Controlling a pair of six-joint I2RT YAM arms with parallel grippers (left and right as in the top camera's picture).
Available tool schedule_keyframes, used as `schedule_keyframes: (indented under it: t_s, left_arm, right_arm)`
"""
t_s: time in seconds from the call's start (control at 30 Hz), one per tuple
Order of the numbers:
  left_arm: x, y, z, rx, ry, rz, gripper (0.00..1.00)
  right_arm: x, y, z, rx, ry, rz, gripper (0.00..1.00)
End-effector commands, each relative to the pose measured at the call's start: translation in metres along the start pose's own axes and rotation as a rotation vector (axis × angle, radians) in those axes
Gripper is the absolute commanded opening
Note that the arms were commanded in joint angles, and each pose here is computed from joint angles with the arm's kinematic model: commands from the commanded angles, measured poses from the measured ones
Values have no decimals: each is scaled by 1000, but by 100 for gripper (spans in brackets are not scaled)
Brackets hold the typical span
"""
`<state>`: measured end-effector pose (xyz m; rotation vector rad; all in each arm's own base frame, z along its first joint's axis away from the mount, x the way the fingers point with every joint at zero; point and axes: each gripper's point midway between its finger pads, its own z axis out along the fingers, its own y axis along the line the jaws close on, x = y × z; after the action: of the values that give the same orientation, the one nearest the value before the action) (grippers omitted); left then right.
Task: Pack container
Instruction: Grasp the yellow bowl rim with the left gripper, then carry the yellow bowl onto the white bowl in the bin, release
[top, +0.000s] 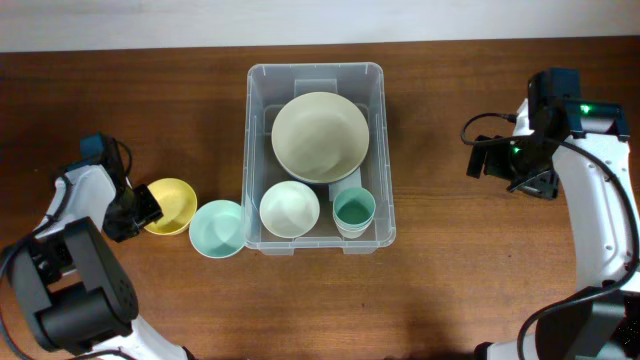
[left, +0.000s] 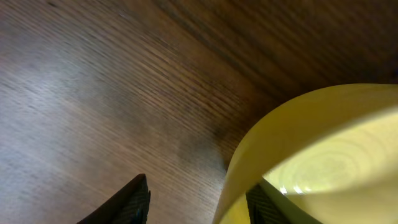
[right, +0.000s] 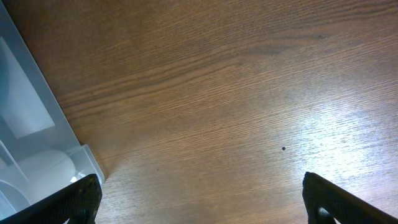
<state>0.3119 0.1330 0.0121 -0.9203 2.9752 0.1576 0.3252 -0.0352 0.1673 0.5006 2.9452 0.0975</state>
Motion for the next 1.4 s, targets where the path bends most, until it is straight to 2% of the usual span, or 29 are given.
schedule_keyframes:
  t_s: [0.0,0.07,0.1,0.13,0.43,0.53,0.63,0.73,0.83,0.9,1.03,1.3,1.37]
  left_arm:
    - [2,-4,5,15,11,19,47]
    - [1,-5,5,16,7,19,30]
    - [0,-5,5,17,5,19,13]
    - [0,-5,5,17,4,19,1]
    - [-8,-7,-2,27,-17,16,0]
    - [-15,-15,-21,84,-46,14,0]
    - [-29,-21,-59,139,-125,11,0]
    - [-44,-19,-121,175,-266,5,0]
    - [-44,-23,-178,239,-379,17,0]
    - [-29,-40,-216,310,-441,67,1]
    - [8,-78,-245,367,-465,203,0]
    - [92,-175,-238,413,-357,566,0]
    - [102,-187,-228,389,-330,612,1]
  right_arm:
    - [1,-2,1,13,1,-8,99]
    - [1,-2,1,13,1,-8,99]
    - [1,-2,1,13,2,-7,99]
    - [1,-2,1,13,2,-8,99]
    - [2,-3,1,14,5,-8,99]
    - [2,-2,1,13,5,-8,99]
    - [1,-2,1,13,5,-8,99]
    - [1,-2,1,13,4,-8,98]
    - [1,-2,1,13,2,-7,99]
    - [0,-2,1,12,0,-7,99]
    - [0,-2,1,12,0,-7,99]
    - [0,-2,1,12,0,-8,99]
    - [0,-2,1,12,1,-7,99]
